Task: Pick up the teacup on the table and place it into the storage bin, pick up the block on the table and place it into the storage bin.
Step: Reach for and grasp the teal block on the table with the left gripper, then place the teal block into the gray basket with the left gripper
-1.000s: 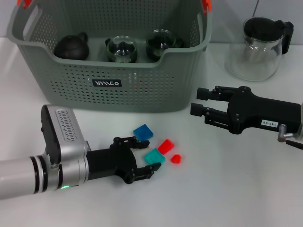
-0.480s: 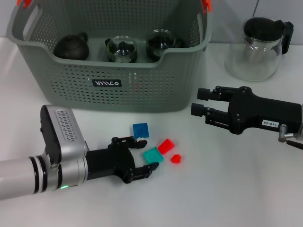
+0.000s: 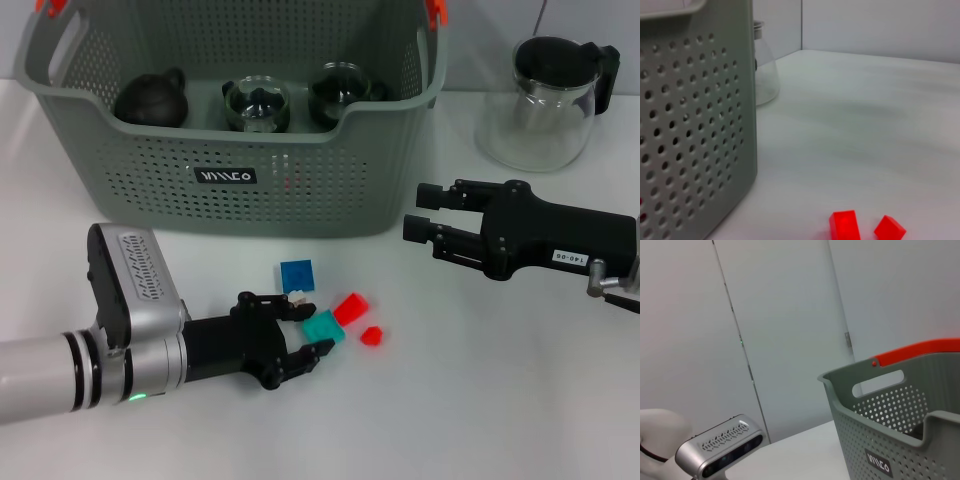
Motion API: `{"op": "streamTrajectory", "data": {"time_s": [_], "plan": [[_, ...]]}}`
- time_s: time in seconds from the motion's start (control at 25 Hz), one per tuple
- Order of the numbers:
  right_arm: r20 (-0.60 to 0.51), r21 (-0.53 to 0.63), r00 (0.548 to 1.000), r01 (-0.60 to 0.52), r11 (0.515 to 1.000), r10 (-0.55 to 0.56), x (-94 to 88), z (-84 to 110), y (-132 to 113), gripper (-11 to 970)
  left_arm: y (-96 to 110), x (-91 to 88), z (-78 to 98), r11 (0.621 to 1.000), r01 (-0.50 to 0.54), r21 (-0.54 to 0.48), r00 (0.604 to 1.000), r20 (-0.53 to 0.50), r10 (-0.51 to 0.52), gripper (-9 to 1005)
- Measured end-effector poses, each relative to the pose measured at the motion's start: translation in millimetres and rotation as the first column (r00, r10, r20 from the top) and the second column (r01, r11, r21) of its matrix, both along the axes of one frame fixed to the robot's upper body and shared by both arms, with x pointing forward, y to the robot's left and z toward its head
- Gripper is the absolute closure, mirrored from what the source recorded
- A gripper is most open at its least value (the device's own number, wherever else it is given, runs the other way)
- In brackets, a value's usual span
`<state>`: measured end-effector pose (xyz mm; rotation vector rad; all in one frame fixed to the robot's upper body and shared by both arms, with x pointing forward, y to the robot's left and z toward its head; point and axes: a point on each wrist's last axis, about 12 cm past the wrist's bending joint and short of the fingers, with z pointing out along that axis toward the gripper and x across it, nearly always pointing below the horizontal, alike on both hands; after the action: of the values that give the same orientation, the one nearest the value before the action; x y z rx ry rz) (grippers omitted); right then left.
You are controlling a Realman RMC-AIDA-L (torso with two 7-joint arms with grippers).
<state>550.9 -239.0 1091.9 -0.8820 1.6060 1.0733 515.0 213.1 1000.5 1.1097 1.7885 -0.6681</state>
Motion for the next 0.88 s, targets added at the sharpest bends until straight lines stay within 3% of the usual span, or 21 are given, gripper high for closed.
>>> {"op": "streamTrajectory", "data": {"time_s": [0.08, 0.28, 0.88], "plan": [[0.000, 0.000, 1.000, 0.000, 1.000, 0.000, 0.0, 0.0, 0.0, 441, -0.4, 0.4, 0.2, 1.000, 0.001, 0.000, 1.000, 0.001, -0.001, 389], [0.000, -0.001, 1.000, 0.001, 1.000, -0.001, 0.4, 0.2, -0.4, 441, -0.5, 0.8, 0.3, 1.000, 0.001, 0.002, 1.000, 0.002, -0.001, 585], [0.002, -0.003, 1.000, -0.001, 1.000, 0.001, 1.6, 1.4, -0.3, 442, 0.8, 2.9, 2.5, 1.000, -0.003, -0.006, 1.000, -0.013, 0.003, 581]]}}
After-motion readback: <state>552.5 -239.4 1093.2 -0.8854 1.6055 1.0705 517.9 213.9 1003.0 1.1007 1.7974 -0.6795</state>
